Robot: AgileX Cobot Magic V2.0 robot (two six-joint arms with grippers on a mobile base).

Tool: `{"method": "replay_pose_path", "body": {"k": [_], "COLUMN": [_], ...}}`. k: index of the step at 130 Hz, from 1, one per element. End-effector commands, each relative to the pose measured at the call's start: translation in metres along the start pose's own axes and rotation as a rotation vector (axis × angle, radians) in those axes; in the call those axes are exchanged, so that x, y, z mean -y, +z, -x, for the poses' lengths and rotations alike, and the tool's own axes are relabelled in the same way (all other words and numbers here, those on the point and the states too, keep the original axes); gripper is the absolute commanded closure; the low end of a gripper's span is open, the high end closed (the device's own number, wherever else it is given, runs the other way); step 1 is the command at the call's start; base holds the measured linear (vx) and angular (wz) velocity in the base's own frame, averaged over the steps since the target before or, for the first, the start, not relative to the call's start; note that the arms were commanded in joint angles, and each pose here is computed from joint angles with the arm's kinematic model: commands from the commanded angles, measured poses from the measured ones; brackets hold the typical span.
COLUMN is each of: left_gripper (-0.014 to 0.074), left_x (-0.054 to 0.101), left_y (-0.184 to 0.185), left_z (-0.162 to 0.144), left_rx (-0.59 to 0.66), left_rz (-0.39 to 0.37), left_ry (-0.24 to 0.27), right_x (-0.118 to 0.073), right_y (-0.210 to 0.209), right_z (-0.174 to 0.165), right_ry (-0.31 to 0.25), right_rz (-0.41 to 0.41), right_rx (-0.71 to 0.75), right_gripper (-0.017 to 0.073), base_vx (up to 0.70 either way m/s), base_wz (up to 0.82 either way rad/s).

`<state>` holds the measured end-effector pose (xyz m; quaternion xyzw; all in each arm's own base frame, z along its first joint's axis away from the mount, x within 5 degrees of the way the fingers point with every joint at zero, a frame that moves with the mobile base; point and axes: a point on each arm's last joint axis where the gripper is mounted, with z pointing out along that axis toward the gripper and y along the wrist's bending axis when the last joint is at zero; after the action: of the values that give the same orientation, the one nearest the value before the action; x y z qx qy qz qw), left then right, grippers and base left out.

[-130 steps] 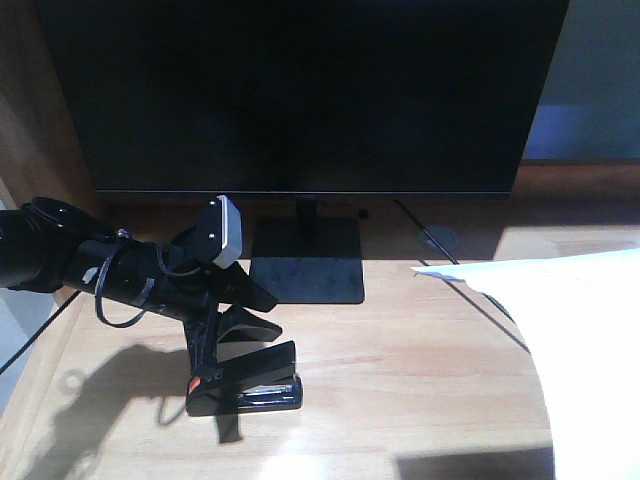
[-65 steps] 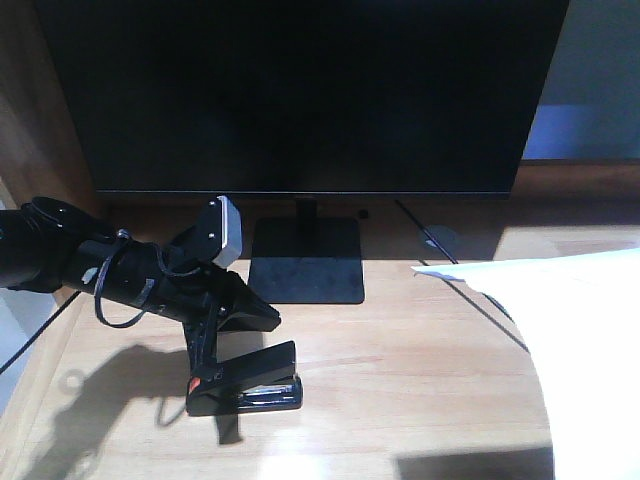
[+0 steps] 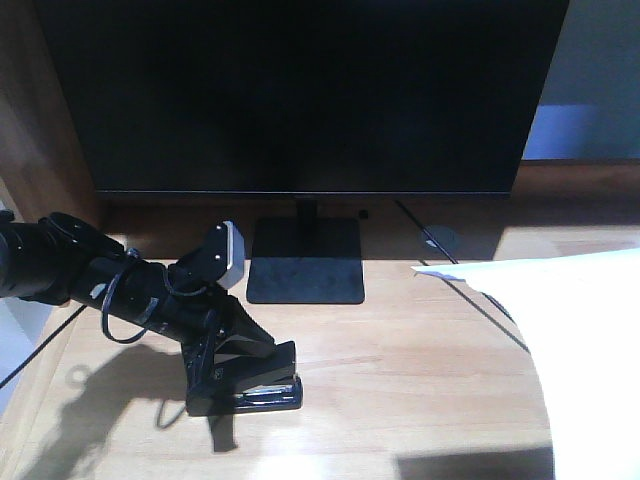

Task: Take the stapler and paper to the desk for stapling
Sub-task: 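Set the stapler down on the desk in front of the monitor stand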

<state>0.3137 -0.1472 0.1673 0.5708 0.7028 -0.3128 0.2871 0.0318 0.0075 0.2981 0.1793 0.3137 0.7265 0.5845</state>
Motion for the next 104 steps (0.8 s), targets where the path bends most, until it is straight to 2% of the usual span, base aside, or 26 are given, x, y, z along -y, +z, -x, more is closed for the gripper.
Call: {"method": "replay_pose_path", "body": {"k": [1,104], "left_gripper": [0.0601,0.0601], "left_x": [0.0037,0.0037], "left_y": [-0.0090,-0.0094], "left_z": [0.0162,0.0167], "left_rx": [0.062,0.063], "left_rz": [0.000,0.002], "left_ry": [0.004,0.004], "right_x": [-0.0105,-0.0105], "right_y": [0.0052,0.0052], "right_z": [0.0017,0.0017], "right_ry": [-0.031,-0.031], "right_rz": [0.062,0.062], "right_rx": [0.013,0.013], "right_gripper": [0.0565,0.0565], "base_vx": [0.00,0.00], "base_wz": [0.00,0.00]}}
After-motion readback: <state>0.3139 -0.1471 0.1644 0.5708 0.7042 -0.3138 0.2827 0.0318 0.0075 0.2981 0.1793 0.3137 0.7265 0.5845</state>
